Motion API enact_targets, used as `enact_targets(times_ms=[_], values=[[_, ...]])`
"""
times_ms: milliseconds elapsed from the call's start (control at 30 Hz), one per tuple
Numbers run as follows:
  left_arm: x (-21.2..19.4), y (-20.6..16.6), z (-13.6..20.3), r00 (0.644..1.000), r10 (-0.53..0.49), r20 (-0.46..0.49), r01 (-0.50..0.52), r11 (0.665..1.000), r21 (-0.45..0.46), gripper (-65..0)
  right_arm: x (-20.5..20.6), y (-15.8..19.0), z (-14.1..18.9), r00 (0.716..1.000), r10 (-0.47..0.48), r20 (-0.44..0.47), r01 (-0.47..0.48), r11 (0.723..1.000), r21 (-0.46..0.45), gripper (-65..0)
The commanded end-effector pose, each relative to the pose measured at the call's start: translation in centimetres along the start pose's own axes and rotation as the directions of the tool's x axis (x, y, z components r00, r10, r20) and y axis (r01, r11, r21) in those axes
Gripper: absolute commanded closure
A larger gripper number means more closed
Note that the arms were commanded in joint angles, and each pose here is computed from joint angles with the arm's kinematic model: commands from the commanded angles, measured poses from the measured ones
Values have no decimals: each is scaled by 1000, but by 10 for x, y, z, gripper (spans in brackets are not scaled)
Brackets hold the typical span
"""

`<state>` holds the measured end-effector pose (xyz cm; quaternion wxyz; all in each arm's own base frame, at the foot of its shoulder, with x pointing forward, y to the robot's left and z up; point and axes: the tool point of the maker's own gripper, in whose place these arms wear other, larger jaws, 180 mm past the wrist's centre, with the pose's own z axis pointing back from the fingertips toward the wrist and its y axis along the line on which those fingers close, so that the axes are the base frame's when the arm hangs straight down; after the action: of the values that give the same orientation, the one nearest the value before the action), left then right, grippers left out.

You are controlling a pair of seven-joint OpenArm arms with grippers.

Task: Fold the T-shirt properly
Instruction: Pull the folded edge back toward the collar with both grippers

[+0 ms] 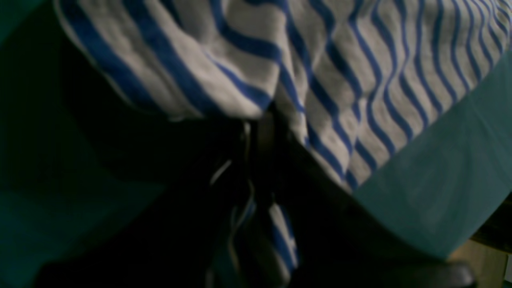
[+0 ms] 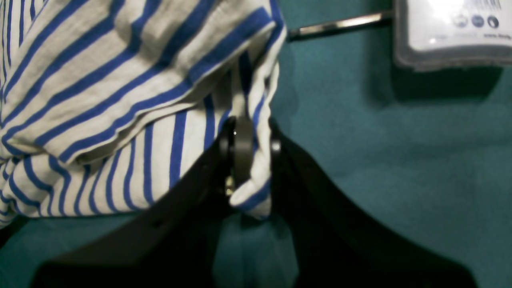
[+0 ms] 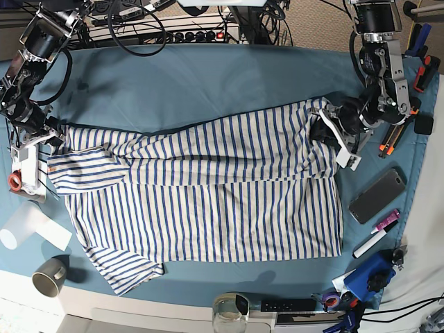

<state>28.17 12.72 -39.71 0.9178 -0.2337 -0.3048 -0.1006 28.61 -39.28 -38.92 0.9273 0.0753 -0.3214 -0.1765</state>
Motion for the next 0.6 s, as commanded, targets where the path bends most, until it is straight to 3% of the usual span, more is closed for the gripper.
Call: enact_targets(times_ms=[0, 200, 433, 567], values=[[4, -1, 3, 1000, -16, 7, 16, 1000, -3, 0, -4, -6, 5, 998, 16, -53, -17, 1000, -19, 0], [2, 2, 4, 1000, -3, -9, 3, 1000, 5, 0, -14, 9, 6, 994, 16, -106, -9, 998, 66, 0], [7, 12, 17, 997, 66, 28, -66, 998, -9, 0, -9, 10, 14, 992, 49, -115, -43, 998, 52, 0], [4, 11, 24, 996, 84, 27, -82, 996, -43, 0, 10, 6, 35, 995, 73, -65, -72, 997, 19, 0]])
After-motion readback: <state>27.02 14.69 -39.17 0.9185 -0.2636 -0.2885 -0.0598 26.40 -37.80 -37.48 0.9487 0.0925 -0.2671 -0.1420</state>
